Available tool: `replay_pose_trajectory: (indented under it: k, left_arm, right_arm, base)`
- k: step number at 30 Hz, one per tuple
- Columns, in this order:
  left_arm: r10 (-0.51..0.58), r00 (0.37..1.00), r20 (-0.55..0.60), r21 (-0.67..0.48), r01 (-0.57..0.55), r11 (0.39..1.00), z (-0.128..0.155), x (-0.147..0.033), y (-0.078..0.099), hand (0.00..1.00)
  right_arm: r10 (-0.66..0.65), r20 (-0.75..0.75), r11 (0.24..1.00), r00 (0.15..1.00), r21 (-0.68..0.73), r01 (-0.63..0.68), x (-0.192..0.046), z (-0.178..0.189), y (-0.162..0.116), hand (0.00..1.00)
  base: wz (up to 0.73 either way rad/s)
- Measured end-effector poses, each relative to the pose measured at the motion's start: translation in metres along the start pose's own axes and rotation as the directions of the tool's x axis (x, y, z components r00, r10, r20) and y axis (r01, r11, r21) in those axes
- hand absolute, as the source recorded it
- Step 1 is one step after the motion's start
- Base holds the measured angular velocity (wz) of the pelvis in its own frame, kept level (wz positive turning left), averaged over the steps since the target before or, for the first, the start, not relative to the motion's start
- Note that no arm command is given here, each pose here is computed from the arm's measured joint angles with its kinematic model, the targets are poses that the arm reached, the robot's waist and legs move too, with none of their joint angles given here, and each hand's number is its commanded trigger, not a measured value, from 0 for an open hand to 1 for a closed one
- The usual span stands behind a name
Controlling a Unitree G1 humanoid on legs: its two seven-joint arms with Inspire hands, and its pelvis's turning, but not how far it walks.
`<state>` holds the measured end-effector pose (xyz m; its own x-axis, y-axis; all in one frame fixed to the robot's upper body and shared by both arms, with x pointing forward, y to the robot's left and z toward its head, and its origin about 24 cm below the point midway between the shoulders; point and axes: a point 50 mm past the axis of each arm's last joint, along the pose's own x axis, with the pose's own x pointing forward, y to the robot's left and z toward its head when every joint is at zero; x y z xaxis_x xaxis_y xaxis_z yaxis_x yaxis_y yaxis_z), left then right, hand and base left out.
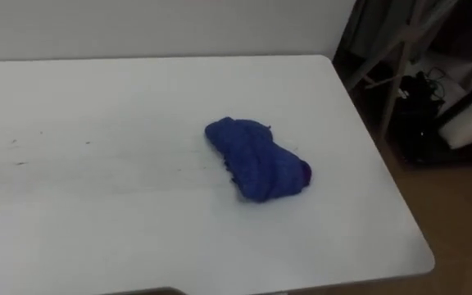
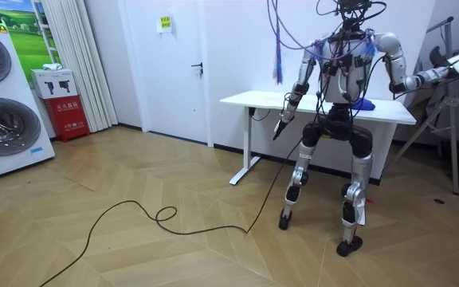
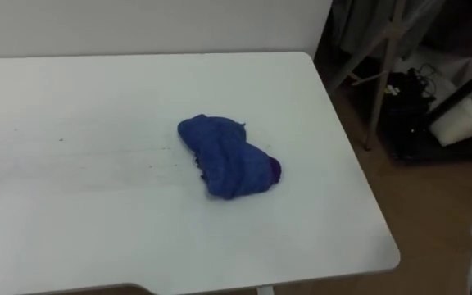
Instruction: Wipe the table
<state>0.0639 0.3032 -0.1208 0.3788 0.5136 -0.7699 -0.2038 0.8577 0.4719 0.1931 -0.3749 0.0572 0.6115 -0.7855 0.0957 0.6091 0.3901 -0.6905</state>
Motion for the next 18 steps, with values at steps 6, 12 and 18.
replay_pose_trajectory:
  k: [6,12,18]
  left_arm:
    - [0.024,0.999,-0.028,-0.014,-0.025,1.0,-0.005,0.0,0.01,0.0]
    - [0.032,0.999,-0.017,-0.005,-0.032,0.999,0.001,0.002,0.015,0.0]
    - [-0.019,1.0,-0.007,0.051,0.019,0.999,0.006,0.003,0.0,0.0]
  right_arm:
    - [0.07,-0.356,0.994,0.932,-0.059,-0.097,-0.027,-0.088,0.003,0.0]
    - [0.146,-0.645,0.978,0.75,-0.021,-0.209,-0.069,-0.155,0.009,0.0]
    - [0.349,-0.771,0.849,0.532,0.02,-0.528,-0.137,-0.19,0.038,0.0]
  base:
    - [0.0]
    - [0.0]
    - [-0.01]
